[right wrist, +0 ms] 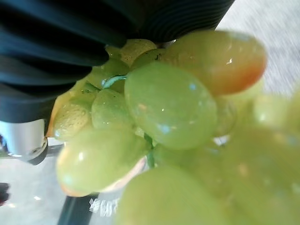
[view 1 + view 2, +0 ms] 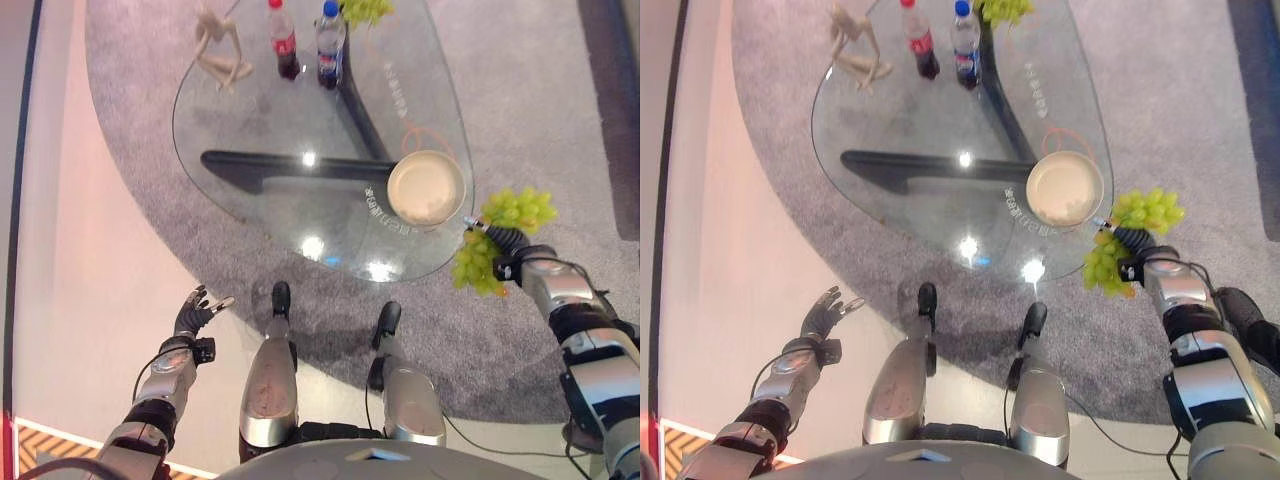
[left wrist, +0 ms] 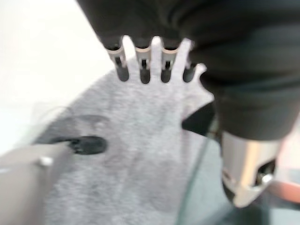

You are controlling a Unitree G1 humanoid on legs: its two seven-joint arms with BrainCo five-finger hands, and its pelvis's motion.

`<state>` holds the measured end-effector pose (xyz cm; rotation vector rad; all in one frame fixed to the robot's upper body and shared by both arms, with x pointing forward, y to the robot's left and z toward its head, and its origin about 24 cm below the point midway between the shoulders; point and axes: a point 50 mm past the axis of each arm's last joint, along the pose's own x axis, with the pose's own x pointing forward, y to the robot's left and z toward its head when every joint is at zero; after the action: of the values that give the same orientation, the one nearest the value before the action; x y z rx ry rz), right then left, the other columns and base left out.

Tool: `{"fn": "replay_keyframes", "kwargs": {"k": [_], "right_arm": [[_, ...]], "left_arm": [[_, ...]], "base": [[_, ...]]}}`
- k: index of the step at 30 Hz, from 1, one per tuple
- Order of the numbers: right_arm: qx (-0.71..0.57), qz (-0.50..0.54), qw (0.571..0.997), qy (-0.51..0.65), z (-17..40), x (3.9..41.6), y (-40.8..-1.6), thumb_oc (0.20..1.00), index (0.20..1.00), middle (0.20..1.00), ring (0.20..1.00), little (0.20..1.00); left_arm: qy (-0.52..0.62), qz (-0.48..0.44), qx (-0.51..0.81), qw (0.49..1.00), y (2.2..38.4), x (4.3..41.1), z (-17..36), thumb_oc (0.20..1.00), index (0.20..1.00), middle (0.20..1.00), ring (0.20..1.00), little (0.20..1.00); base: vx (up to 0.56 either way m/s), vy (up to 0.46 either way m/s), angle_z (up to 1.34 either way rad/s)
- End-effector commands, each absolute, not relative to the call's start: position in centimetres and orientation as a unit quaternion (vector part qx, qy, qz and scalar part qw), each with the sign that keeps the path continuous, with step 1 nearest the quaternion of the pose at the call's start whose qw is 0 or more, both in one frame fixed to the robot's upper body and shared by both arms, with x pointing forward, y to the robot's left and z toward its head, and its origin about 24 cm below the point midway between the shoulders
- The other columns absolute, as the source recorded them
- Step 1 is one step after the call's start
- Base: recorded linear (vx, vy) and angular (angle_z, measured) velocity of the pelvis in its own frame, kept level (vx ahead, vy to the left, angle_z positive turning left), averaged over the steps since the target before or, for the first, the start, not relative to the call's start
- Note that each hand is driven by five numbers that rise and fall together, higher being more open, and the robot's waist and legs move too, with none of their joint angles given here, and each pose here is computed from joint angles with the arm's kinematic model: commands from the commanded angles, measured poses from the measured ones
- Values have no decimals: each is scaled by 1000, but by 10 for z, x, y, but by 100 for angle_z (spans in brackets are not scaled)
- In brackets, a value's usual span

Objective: Pick up fruits into the plate

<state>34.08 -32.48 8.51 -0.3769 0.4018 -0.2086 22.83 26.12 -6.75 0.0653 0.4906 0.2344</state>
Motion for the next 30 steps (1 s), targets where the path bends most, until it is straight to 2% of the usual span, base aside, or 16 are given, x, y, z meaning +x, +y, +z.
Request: {"fn": "replay_keyframes", "kwargs": {"k": [1,3,5,8,9,12,17,25,29,30], "right_arm": [[-278,-141,942,123,135,351,-340,200,200,200,200,200],[-357,-176,911,108,157,356,-348,200,200,200,200,200],[-407,-198,886,98,172,357,-352,200,200,200,200,200],[-444,-222,864,88,188,359,-355,200,200,200,200,200],[-480,-240,840,79,199,360,-358,200,200,200,200,200],[-512,-271,812,70,216,359,-362,200,200,200,200,200],[-557,-318,761,97,229,353,-377,200,200,200,200,200],[-559,-358,720,202,223,335,-403,200,200,200,200,200],[-533,-403,715,205,220,326,-414,200,200,200,200,200],[-527,-417,712,202,223,323,-417,1000,1000,1000,1000,1000]], "left_arm": [[211,119,112,964,266,234,-59,1000,1000,1000,1000,1000],[191,127,199,953,266,239,-52,1000,1000,1000,1000,1000],[190,136,215,948,265,239,-52,1000,1000,1000,1000,1000],[181,141,227,946,264,239,-51,1000,1000,1000,1000,1000],[175,146,232,946,263,239,-50,1000,1000,1000,1000,1000],[163,141,238,947,263,239,-47,1000,1000,1000,1000,1000],[158,136,231,950,261,233,-47,1000,1000,1000,1000,1000],[147,118,217,958,254,228,-45,1000,1000,1000,1000,1000],[148,106,205,962,248,225,-47,1000,1000,1000,1000,1000],[150,103,202,962,246,223,-48,1000,1000,1000,1000,1000]], "base": [[-22,-29,10],[-20,-28,8],[4,-6,10],[1,2,12],[14,6,15],[18,1,16],[46,1,6],[20,17,3],[14,17,1],[24,38,-2]]}}
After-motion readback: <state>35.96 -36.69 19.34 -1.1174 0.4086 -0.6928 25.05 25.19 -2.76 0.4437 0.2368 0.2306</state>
